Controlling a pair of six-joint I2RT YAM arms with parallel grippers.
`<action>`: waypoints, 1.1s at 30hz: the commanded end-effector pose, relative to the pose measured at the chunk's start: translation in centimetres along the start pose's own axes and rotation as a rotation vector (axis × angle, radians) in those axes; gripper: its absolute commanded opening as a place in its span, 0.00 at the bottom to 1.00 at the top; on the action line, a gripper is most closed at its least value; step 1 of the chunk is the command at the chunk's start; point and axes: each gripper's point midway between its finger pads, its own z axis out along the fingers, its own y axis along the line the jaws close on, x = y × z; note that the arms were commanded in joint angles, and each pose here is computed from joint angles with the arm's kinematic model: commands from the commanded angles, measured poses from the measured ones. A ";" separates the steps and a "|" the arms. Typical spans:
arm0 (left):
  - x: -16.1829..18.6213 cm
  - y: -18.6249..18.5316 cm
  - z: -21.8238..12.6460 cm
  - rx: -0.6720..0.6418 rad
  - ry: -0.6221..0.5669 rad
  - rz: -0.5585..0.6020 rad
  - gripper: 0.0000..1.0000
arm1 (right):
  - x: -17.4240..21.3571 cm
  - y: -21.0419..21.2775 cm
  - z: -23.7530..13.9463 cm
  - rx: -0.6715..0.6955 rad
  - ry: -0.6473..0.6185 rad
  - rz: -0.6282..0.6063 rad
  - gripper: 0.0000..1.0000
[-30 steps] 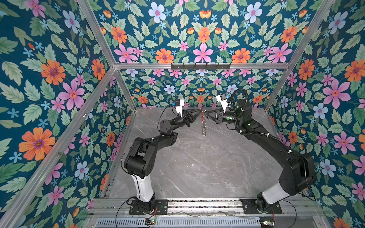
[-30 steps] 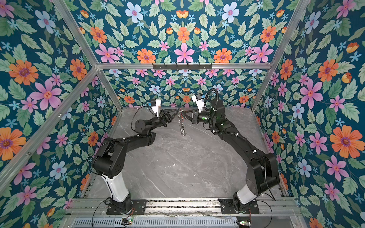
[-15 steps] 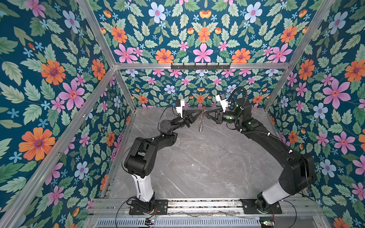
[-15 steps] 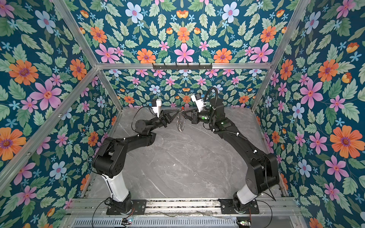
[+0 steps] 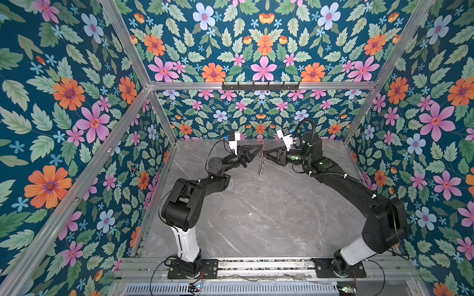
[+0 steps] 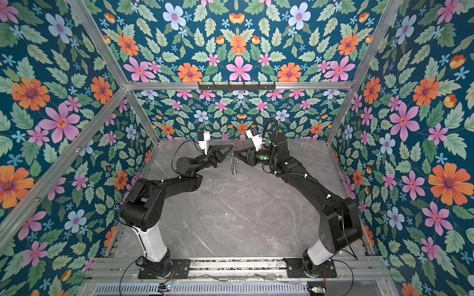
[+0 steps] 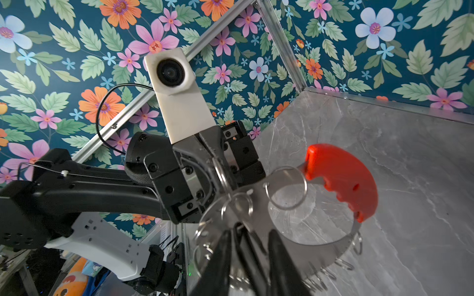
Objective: Put the keys on the keyring
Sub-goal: 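Lower the keyring with keys onto the table and open both grippers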
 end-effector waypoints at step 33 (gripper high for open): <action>21.8 12.9 -1.3 -0.382 0.242 0.016 0.00 | 4.3 -15.4 -10.8 0.648 -0.184 0.285 0.33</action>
